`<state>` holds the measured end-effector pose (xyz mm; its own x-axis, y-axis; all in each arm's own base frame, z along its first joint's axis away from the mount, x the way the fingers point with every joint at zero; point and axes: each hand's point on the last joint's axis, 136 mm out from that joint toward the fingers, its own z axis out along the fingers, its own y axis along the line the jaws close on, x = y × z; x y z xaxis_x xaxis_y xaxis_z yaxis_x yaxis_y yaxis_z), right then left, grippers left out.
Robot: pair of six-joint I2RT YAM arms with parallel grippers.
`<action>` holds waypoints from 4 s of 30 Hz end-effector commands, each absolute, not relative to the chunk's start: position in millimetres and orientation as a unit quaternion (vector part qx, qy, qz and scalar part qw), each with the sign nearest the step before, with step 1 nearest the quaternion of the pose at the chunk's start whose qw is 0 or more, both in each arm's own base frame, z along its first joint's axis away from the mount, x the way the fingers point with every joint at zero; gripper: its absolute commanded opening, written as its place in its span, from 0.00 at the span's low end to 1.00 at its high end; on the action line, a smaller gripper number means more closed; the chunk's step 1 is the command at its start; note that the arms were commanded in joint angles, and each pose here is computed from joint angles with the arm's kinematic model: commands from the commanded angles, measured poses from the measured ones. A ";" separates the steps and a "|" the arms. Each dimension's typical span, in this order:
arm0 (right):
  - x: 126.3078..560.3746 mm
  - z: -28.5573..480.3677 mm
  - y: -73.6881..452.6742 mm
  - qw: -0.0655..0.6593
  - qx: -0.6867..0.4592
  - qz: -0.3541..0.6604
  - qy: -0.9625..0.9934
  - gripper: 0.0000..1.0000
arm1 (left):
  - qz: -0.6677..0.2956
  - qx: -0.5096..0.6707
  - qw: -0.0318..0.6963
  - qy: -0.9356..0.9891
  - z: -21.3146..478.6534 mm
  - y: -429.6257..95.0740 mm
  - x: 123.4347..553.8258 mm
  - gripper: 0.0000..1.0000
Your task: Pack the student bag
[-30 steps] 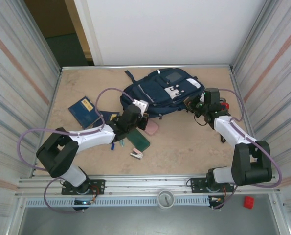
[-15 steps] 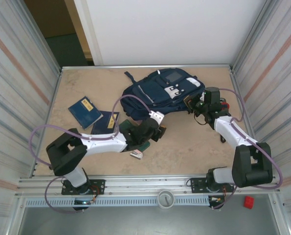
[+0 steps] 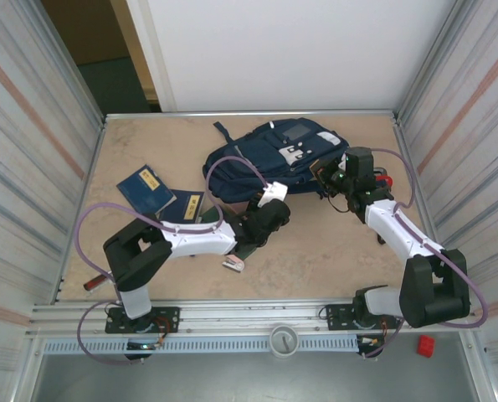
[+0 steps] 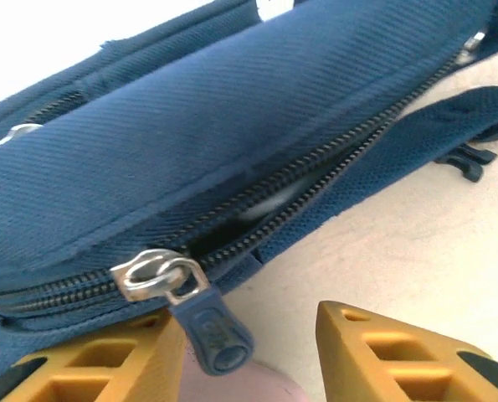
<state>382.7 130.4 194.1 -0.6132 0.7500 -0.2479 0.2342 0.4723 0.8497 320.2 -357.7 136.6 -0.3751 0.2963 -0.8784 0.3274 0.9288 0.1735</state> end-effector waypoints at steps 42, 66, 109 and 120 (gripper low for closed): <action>457.1 168.8 91.2 0.274 0.238 0.395 0.844 0.21 | -0.275 0.239 0.399 0.841 148.2 -310.2 326.0 0.00; 382.8 129.5 163.1 0.277 0.297 0.398 0.823 0.53 | -0.280 0.287 0.372 0.837 143.9 -358.9 295.0 0.00; 374.4 122.9 179.4 0.272 0.241 0.374 0.853 0.23 | -0.381 0.288 0.341 0.810 164.7 -345.5 262.5 0.00; 362.2 120.1 154.9 0.312 0.175 0.321 0.877 0.00 | -0.349 0.167 0.354 0.852 148.6 -273.3 296.9 0.00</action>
<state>351.1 182.0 108.0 -0.8029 0.5262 -0.2802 0.1666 0.6493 0.7420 286.1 -292.9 141.0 -0.6845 0.1049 -0.7214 0.5908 0.6595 -0.4647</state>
